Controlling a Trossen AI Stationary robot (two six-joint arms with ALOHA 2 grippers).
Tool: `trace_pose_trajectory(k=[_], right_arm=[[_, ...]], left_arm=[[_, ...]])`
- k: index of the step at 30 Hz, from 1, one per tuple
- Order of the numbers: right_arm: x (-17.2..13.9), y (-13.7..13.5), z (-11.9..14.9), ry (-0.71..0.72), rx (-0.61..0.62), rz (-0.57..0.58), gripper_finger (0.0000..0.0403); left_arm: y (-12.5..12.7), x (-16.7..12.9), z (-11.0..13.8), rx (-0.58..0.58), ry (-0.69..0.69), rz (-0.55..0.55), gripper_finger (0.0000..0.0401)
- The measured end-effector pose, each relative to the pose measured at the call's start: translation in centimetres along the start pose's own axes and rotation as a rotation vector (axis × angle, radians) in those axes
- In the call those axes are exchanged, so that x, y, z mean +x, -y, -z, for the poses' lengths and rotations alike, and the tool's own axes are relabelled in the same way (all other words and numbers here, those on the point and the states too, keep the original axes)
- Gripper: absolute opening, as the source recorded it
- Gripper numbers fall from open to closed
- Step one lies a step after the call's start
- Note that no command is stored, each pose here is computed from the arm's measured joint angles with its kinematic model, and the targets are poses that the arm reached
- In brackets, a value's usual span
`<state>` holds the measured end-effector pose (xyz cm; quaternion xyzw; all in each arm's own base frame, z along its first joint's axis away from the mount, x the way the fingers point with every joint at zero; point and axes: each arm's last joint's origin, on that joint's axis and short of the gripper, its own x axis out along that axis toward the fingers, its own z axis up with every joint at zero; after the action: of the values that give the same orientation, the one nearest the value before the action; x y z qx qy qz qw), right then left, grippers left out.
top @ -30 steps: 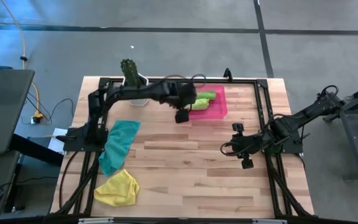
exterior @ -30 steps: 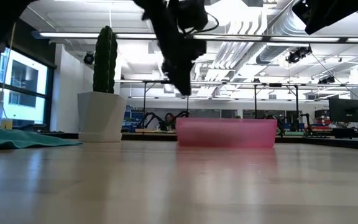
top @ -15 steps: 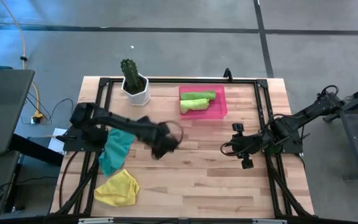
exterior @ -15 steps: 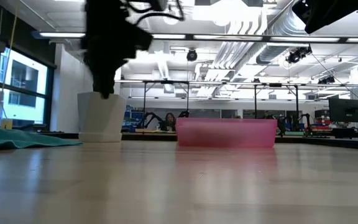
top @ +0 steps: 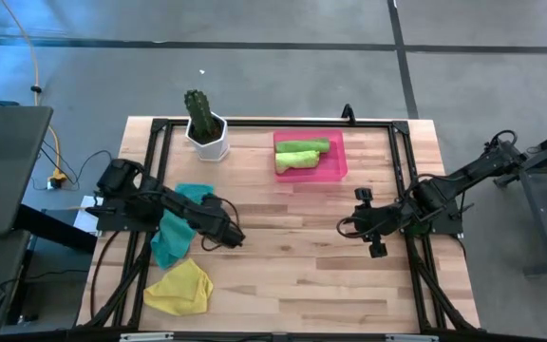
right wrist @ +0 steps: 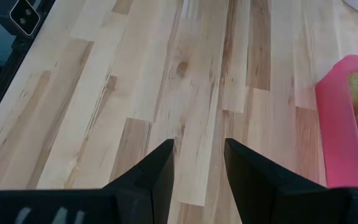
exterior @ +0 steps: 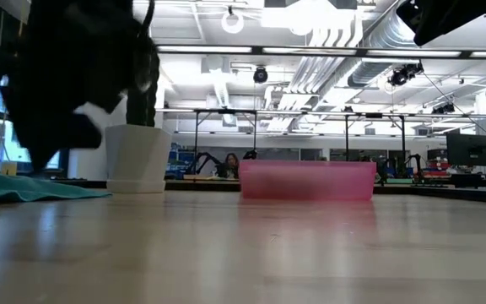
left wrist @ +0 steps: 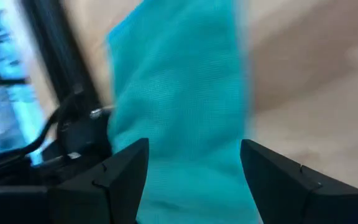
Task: Roll microfiber towels into tight, uniform cylinder then place into a basket
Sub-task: Roll the blue microfiber cloth
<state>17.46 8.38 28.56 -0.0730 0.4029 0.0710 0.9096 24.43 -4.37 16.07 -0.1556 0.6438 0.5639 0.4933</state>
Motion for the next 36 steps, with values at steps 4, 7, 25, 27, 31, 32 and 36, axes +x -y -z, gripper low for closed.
trace_pose_trajectory(k=[4, 7, 25, 27, 31, 32, 36], right_arm=[[0.0, 0.0, 0.0, 0.001, 0.000, 0.000, 0.0133], [0.0, 0.0, 0.0, 0.002, 0.001, 0.000, 0.0133], [0.0, 0.0, 0.0, 0.004, 0.001, -0.001, 0.0133], [0.0, 0.0, 0.0, 0.004, 0.001, -0.001, 0.0133], [0.0, 0.0, 0.0, 0.004, 0.001, -0.001, 0.0133], [0.0, 0.0, 0.0, 0.005, 0.001, -0.001, 0.0133], [0.0, 0.0, 0.0, 0.005, 0.001, -0.001, 0.0133]], left_arm=[[-0.3, 2.2, 0.0, -0.018, 0.012, -0.039, 0.0243], [0.0, 3.6, -0.1, 0.015, 0.029, -0.010, 0.0243], [2.0, 3.8, -1.9, 0.155, 0.245, 0.152, 0.0223], [2.7, 3.2, -2.3, 0.146, 0.278, 0.220, 0.0215], [4.7, 1.7, -3.3, 0.098, 0.363, 0.435, 0.0201], [5.2, 1.2, -3.5, 0.091, 0.377, 0.498, 0.0198], [7.3, -1.0, -4.2, 0.135, 0.441, 0.794, 0.0187]])
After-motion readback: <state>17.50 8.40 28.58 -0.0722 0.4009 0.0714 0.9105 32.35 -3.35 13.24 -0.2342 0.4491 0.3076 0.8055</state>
